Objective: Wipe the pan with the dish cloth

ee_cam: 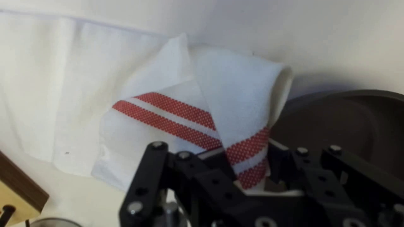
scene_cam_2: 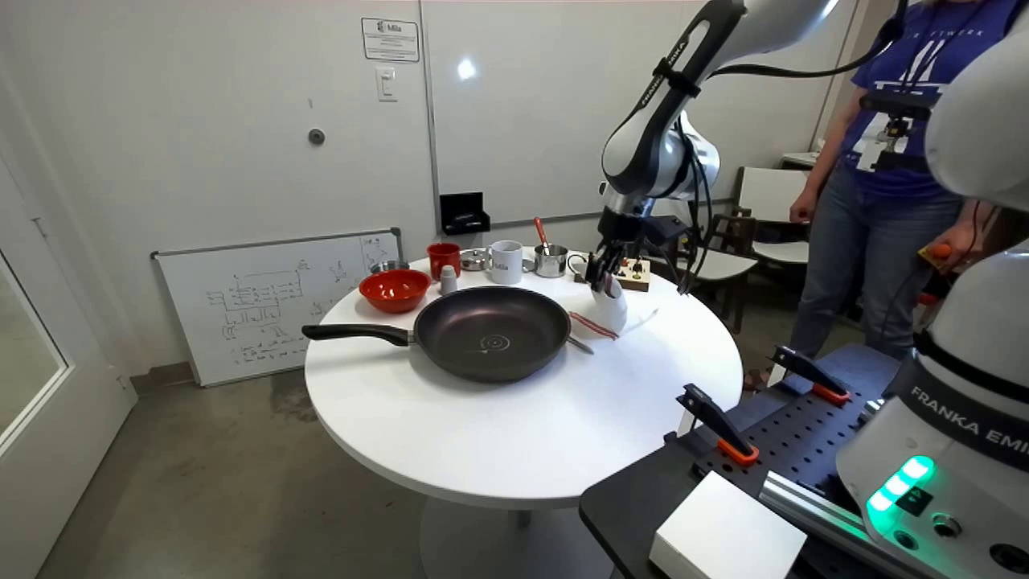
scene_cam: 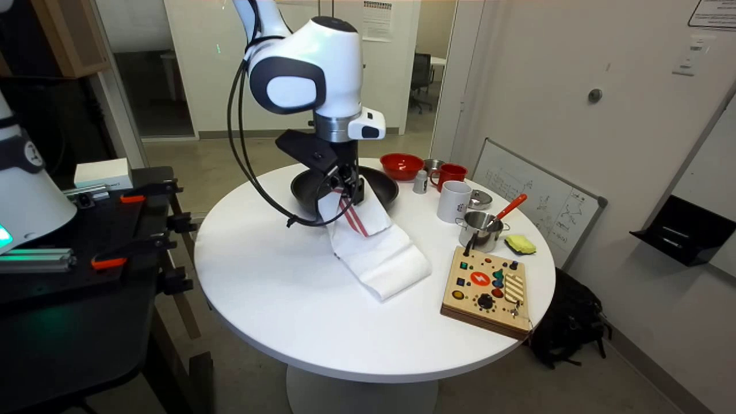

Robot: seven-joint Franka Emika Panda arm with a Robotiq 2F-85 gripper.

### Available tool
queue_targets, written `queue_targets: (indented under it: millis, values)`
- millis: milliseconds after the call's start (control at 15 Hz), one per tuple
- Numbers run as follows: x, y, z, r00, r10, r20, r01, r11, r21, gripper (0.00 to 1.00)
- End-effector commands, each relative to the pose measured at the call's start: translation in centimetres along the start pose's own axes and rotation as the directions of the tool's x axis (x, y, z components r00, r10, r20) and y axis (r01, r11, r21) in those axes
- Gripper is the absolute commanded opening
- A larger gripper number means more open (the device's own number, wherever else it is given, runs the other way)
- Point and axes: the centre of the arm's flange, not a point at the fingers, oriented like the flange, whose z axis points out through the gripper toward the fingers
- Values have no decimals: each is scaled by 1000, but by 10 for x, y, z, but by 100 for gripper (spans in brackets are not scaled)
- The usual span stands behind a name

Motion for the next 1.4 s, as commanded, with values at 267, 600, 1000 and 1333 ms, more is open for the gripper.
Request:
queue_targets:
  millis: [267,600,1000,1333]
  values:
    - [22,-15,-51,987,-161,-6,160,984,-81,0]
    - [-3,-11,3,974,-202,97,215,965,-149,0]
    - [-38,0,74,969,-226,97,237,964,-118,0]
    - [-43,1,97,980,-196,45,200,969,-147,0]
